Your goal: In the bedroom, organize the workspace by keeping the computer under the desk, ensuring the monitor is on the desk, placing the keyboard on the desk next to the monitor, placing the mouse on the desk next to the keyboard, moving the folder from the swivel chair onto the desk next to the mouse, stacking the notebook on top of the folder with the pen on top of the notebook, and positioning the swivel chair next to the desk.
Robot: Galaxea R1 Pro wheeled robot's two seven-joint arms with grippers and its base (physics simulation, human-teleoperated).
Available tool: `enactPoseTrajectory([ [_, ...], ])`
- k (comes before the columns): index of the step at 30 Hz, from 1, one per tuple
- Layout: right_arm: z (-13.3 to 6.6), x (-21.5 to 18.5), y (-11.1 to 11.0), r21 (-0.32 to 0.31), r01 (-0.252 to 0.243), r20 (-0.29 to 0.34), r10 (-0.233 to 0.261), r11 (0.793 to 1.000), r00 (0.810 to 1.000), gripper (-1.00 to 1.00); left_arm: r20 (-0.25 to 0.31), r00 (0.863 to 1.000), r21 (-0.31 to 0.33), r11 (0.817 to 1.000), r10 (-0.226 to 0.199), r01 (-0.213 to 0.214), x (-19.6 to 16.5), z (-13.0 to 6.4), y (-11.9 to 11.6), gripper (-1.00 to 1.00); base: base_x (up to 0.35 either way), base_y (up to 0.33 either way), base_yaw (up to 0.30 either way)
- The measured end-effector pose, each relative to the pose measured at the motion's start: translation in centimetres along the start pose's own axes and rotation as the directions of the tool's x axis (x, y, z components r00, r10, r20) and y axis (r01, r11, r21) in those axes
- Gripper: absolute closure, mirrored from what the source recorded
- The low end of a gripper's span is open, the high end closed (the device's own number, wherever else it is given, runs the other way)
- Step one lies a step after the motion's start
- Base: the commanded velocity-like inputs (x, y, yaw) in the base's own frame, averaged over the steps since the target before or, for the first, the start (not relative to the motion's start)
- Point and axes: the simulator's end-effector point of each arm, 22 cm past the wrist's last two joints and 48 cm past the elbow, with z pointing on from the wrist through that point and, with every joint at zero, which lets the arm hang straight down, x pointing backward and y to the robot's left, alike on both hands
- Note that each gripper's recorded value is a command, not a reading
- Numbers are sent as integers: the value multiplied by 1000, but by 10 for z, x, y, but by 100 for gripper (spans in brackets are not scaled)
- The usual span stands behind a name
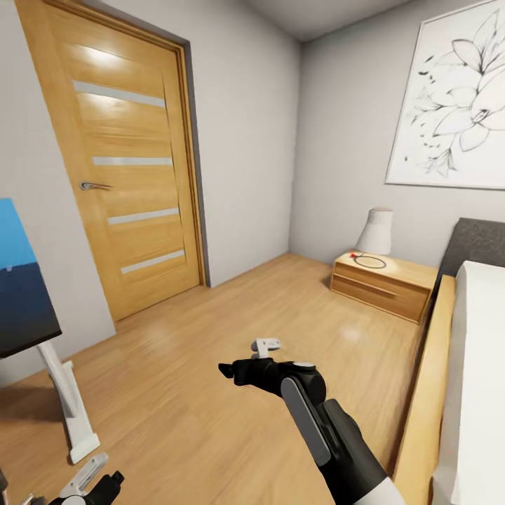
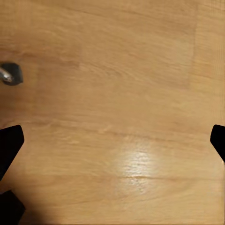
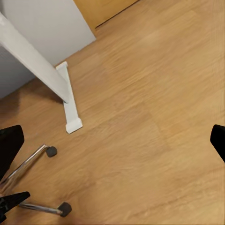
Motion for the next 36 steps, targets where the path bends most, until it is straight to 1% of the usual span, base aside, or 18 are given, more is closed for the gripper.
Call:
enactPoseTrajectory([
  [7,0,0,0,0,0,0,0,1000,1000,-100,0,1000,0,1000,-1,1,0,0,0,-100,341,0,266],
  [11,0,0,0,1,-1,1,1,1000,1000,-100,0,1000,0,1000,0,0,0,0,0,-100,341,0,130],
  [36,0,-1,-1,3,1,3,-1,1000,1000,-100,-1,1000,-1,1000,0,0,0,0,0,-100,341,0,14],
])
